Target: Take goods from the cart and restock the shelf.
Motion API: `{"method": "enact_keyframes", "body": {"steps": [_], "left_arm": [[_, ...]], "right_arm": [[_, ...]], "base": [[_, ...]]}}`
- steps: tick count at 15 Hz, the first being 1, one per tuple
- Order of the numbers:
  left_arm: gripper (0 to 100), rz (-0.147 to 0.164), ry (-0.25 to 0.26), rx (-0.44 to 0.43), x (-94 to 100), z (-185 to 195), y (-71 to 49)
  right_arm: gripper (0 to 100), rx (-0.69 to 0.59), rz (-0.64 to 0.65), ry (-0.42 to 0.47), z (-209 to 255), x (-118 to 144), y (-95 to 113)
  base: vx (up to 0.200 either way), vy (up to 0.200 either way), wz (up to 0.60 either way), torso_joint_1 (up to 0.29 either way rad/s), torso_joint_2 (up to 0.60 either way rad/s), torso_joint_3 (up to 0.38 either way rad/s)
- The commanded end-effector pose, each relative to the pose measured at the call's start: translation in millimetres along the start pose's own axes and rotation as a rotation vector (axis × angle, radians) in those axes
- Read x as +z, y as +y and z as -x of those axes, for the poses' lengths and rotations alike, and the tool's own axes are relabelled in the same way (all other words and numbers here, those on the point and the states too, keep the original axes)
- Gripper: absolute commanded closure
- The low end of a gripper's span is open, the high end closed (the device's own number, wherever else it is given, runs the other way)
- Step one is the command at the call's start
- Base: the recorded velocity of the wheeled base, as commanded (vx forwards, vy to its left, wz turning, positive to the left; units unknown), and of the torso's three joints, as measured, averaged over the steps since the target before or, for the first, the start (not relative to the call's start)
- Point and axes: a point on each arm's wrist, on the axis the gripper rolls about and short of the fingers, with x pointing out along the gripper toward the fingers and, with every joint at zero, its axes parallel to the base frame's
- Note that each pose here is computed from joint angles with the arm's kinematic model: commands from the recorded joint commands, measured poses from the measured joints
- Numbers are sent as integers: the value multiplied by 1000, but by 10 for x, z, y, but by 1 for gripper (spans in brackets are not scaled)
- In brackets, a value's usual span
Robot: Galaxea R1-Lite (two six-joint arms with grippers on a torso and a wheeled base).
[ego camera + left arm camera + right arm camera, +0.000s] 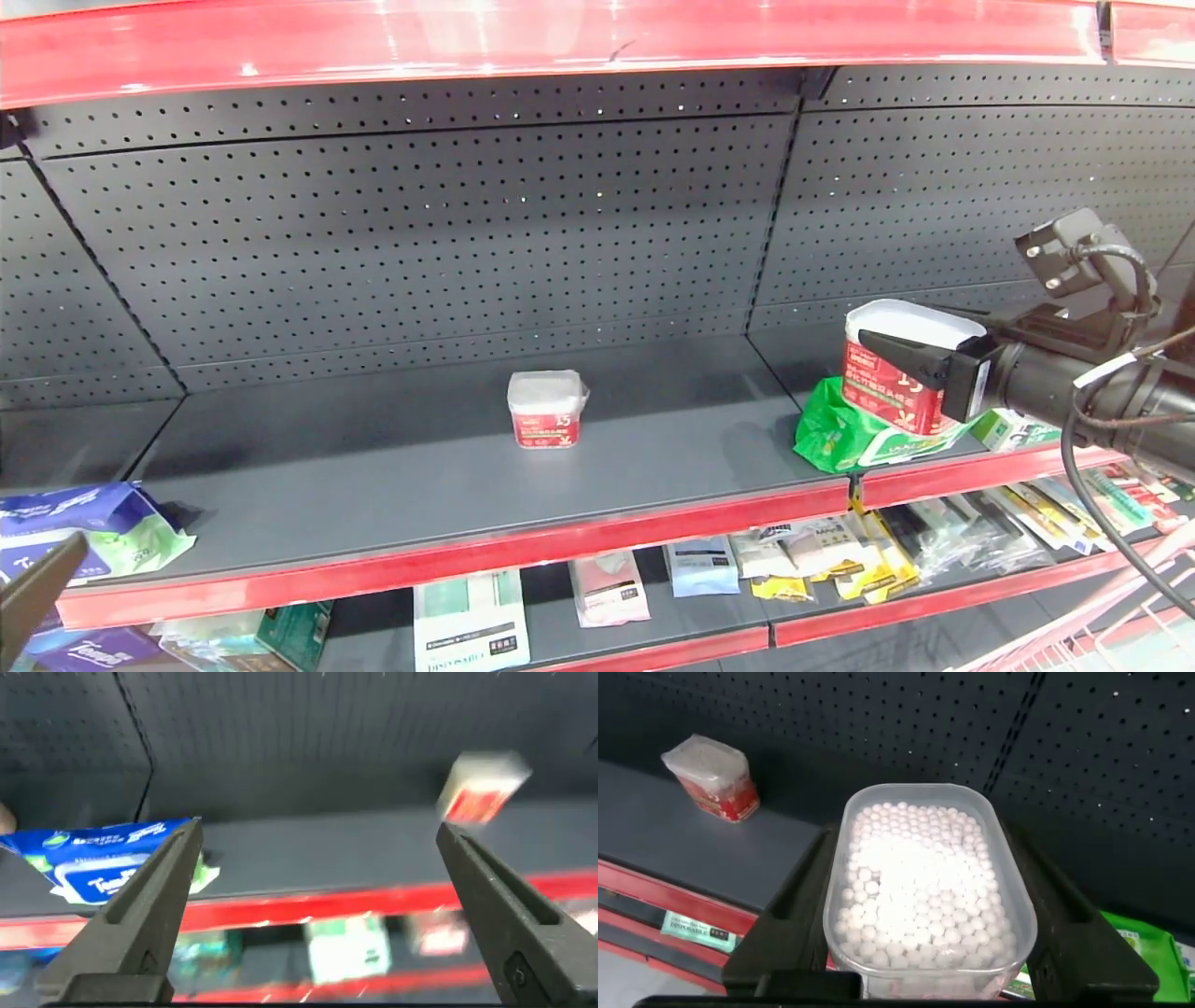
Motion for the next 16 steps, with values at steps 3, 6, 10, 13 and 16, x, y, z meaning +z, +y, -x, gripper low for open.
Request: {"method": "enact_keyframes", "body": {"steps": [3,6,10,13,16], "left_arm": [[0,-96,298,-285,85,-882,8],[0,-231,323,-429,184,-1529,33],[0,-388,328,-591,164,-2098,-76],[0,-422,331,-689,122,-2322,-282],[0,-439,324,-760,112,-2499,-463]], "right_arm": [[100,1,-10,5,-19,-7,3],[100,1,-12,32,-56,-72,3],[100,-2,-9,42,-126,-82,-6],[100,-6,-11,43,-103,-88,-8],[100,-9,-12,43,-88,-92,-13]], "base": [[0,0,0,0,0,0],[0,0,0,0,0,0],[0,0,0,0,0,0],[0,0,0,0,0,0],[0,0,0,0,0,0]]}}
